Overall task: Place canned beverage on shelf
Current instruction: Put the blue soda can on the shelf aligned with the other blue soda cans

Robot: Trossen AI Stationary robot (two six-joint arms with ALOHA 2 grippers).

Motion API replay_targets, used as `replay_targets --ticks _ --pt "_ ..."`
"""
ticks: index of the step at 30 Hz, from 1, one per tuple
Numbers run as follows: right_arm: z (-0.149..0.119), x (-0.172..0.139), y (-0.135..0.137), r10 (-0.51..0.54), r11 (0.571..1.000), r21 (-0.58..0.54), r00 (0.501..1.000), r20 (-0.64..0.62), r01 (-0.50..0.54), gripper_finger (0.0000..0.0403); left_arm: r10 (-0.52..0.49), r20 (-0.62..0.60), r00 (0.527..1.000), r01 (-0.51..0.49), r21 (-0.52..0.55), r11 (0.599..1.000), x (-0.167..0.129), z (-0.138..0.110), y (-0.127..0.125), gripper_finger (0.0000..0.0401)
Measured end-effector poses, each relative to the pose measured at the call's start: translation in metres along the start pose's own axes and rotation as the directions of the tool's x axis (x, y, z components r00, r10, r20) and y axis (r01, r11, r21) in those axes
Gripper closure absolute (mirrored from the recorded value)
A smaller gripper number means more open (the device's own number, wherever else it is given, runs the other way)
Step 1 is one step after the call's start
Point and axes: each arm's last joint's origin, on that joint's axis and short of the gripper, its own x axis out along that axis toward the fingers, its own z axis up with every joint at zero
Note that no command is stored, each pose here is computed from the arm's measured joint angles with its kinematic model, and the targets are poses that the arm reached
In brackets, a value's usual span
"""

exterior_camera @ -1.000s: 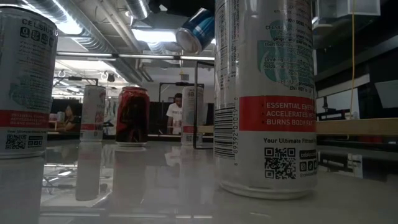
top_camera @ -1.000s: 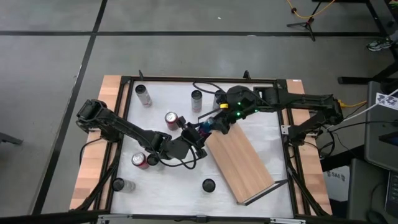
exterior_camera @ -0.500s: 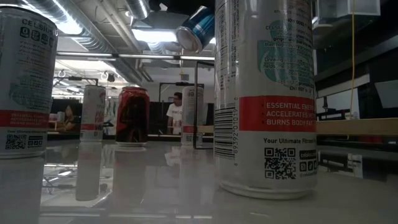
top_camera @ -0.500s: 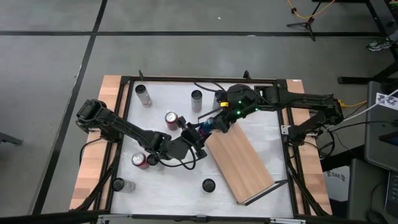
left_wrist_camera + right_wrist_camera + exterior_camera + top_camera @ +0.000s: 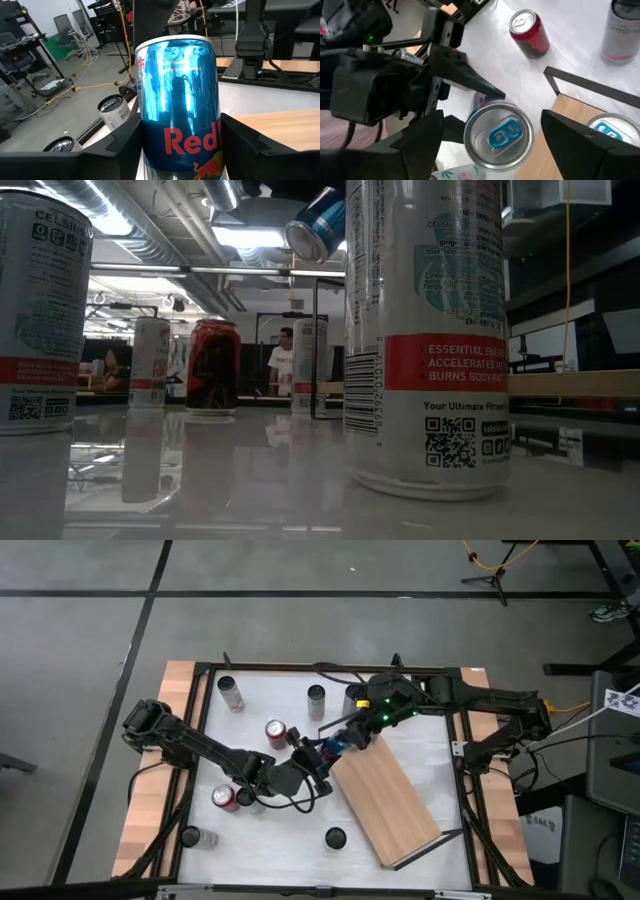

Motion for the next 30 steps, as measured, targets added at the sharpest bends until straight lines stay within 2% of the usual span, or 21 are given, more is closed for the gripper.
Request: replay_targets --ticks 7,17,30 --pt "-0.004 0.000 -0.006 -0.094 0.996 0.011 0.995 -0.019 0.094 0.0078 -0.008 -0.001 1.000 0.008 0.000 1.000 0.000 0.000 0.000 0.0199" --pt "-0.004 0.016 -0.006 -0.049 0.999 0.018 0.994 -0.095 0.051 0.0078 -0.008 -0.001 1.000 0.008 -0.002 1.000 0.000 -0.001 -0.001 0.0199" --pt "-0.003 0.005 -0.003 -0.027 1.000 0.009 0.999 -0.042 0.028 0.0078 -0.006 0.000 1.000 0.006 -0.002 1.000 0.000 0.000 0.000 0.0199"
